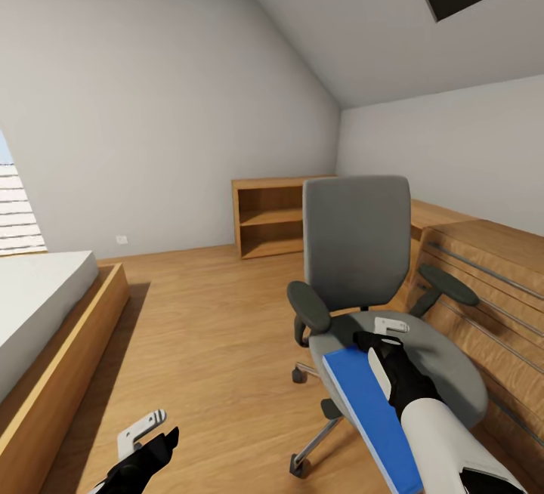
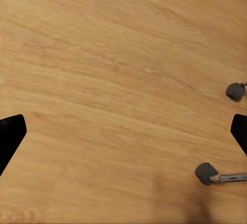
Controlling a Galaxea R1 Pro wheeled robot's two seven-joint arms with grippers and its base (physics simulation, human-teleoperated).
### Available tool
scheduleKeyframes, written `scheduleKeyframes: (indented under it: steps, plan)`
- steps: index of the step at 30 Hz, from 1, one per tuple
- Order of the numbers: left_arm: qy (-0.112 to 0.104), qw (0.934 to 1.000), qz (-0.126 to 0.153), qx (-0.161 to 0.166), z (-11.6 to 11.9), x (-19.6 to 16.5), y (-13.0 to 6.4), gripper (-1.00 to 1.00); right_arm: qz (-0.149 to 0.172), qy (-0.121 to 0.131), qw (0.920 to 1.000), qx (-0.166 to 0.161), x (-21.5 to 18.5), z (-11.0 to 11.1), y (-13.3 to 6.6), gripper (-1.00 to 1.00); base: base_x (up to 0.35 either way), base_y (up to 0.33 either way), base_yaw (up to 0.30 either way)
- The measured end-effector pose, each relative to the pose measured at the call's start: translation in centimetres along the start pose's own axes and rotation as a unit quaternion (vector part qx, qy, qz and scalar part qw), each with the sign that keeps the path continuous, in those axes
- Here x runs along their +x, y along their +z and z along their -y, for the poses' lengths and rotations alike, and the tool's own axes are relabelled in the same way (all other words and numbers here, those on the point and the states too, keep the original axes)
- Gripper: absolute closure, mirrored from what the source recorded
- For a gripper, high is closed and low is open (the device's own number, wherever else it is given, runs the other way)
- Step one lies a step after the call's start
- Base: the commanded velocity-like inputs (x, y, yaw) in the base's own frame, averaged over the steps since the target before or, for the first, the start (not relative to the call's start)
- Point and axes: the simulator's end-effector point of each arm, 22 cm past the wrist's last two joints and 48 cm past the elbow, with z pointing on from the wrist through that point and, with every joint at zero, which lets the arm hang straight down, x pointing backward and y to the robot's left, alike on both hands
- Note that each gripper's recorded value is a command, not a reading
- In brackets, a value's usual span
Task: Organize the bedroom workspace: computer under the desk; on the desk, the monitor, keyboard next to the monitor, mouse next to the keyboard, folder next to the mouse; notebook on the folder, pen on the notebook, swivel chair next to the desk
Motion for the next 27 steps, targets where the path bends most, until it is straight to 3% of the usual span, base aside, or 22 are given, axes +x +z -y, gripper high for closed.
scheduleKeyframes:
  steps: [27]
  plan:
    - [-0.002, 0.9998, 0.017, 0.011, 0.7, -1.2, -0.8, -1.0, 0.02, 0.005, 0.9998, -0.003, -2.2, 0.0, -1.4, -1.0, 0.0, 0.0, 0.0]
